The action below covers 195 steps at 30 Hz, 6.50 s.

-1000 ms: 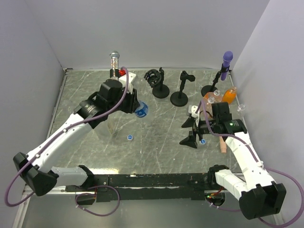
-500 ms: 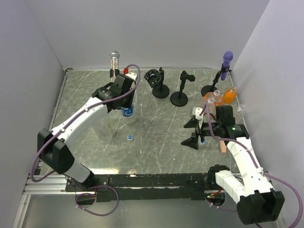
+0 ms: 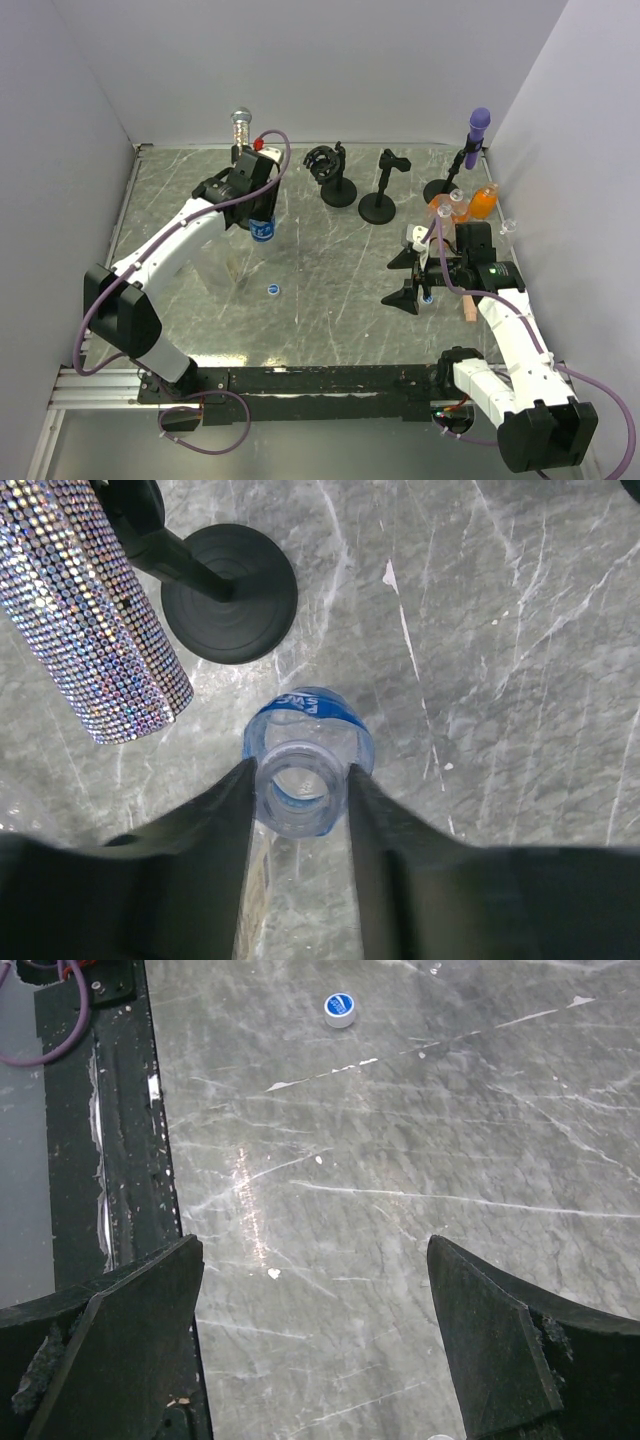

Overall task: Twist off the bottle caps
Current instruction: Place the bottle without the bottle cap at the center of the board, then pick up the plastic bottle from the center of the board, then pass from the left arm to the right, then unscrew the bottle cap from the plastic bottle.

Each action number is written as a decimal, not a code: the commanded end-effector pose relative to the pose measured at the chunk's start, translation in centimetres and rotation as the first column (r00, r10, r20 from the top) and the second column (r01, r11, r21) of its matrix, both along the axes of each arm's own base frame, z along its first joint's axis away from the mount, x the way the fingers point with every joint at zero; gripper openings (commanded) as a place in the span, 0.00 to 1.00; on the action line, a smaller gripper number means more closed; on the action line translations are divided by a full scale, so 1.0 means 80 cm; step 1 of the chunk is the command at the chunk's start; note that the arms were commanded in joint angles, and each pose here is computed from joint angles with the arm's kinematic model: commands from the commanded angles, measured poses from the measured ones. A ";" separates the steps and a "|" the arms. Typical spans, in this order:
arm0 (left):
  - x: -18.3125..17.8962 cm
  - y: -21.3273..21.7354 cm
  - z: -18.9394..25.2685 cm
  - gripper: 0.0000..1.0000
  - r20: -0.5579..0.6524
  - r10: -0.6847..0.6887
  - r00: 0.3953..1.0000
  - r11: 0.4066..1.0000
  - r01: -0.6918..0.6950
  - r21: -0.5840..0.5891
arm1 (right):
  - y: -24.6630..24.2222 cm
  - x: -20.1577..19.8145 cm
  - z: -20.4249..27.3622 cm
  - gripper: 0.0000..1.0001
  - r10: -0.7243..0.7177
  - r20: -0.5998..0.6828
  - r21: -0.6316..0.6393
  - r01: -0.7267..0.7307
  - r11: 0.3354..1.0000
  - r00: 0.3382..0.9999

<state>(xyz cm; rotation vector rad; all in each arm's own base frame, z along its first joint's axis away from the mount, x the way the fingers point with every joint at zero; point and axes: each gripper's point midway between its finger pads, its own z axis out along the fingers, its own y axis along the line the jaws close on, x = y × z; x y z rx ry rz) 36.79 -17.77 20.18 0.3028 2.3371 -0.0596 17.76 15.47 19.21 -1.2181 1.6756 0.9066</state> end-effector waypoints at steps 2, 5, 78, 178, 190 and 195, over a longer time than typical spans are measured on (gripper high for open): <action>0.001 0.000 0.018 0.54 0.019 -0.004 1.000 1.000 0.005 -0.024 | 0.004 0.001 0.007 0.99 0.027 0.035 0.027 -0.028 0.999 0.999; -0.001 0.000 0.025 0.59 0.024 0.000 1.000 0.999 0.001 -0.037 | 0.003 0.002 0.007 0.99 0.025 0.035 0.026 -0.026 0.999 0.999; -0.142 0.135 0.057 0.06 -0.099 0.265 0.959 0.961 -0.271 -0.053 | 0.001 0.003 0.005 0.99 0.028 0.021 0.024 -0.028 0.999 0.999; -0.179 -0.232 0.135 0.01 0.110 -0.192 0.975 0.507 0.195 -0.840 | 0.038 0.003 0.039 0.99 -0.008 -0.175 0.020 0.012 1.000 0.984; -0.143 -0.245 0.140 0.01 -0.032 -0.031 0.999 0.450 -0.015 -0.893 | 0.020 0.035 0.001 0.99 -0.216 -0.177 -0.107 0.200 0.974 0.960; -0.141 -0.247 0.145 0.01 -0.045 -0.019 0.999 0.419 -0.033 -0.907 | 0.012 0.047 -0.006 0.99 -0.278 -0.151 -0.143 0.257 0.956 0.949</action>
